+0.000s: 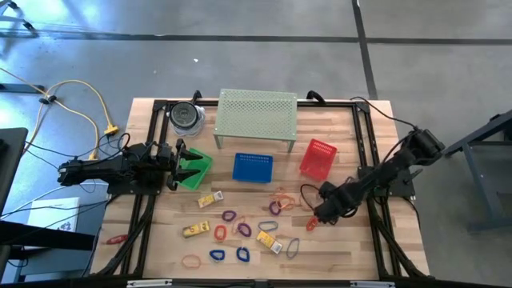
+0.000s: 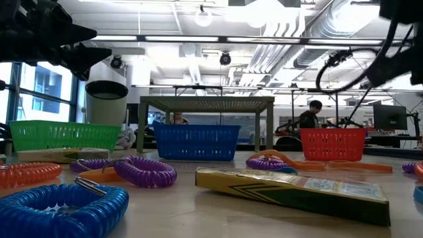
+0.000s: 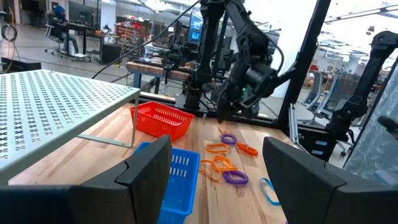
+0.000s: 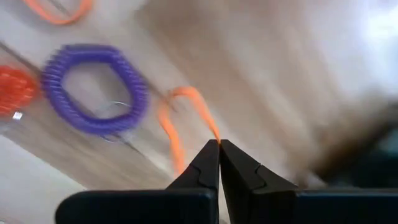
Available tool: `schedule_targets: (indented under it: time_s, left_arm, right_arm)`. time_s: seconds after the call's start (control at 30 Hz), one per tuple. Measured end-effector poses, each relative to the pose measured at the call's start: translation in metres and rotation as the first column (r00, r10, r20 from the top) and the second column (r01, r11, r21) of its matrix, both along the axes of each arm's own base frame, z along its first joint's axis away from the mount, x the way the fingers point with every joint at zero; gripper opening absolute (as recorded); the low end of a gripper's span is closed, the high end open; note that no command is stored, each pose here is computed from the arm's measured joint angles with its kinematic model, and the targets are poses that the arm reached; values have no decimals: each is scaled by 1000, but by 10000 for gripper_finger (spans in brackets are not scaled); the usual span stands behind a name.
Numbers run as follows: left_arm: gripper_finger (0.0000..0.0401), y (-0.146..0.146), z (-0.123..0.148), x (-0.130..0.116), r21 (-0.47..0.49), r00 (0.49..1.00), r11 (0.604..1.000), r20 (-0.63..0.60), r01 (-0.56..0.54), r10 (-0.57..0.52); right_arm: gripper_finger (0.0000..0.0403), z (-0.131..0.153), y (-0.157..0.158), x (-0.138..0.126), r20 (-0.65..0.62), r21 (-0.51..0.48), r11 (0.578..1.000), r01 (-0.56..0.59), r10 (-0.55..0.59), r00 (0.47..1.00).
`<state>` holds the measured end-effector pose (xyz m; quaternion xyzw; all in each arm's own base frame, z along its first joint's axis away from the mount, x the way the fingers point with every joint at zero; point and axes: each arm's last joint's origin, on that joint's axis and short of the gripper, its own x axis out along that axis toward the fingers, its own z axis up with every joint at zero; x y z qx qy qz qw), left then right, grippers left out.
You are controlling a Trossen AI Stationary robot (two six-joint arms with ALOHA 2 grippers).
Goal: Pick & Place Office Desk Supplies
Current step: Put the orange rubber band into the red bin
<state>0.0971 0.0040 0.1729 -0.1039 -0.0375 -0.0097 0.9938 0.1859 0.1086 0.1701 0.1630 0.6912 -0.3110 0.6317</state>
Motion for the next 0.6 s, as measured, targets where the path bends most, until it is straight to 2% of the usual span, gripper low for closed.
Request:
schedule_targets:
  time_s: [0.3,0.47,0.6]
  left_arm:
    - [246,0,0,0,-25,1000,1000,-2,2,-2]
    - [246,0,-1,0,-27,1000,1000,-6,2,-2]
    - [246,0,-1,0,-20,1000,1000,-6,2,-2]
  right_arm:
    - [2,56,12,23,161,-123,989,-85,104,981]
    - [2,83,20,31,274,-232,960,-158,220,936]
    - [2,99,19,35,306,-351,916,-193,307,901]
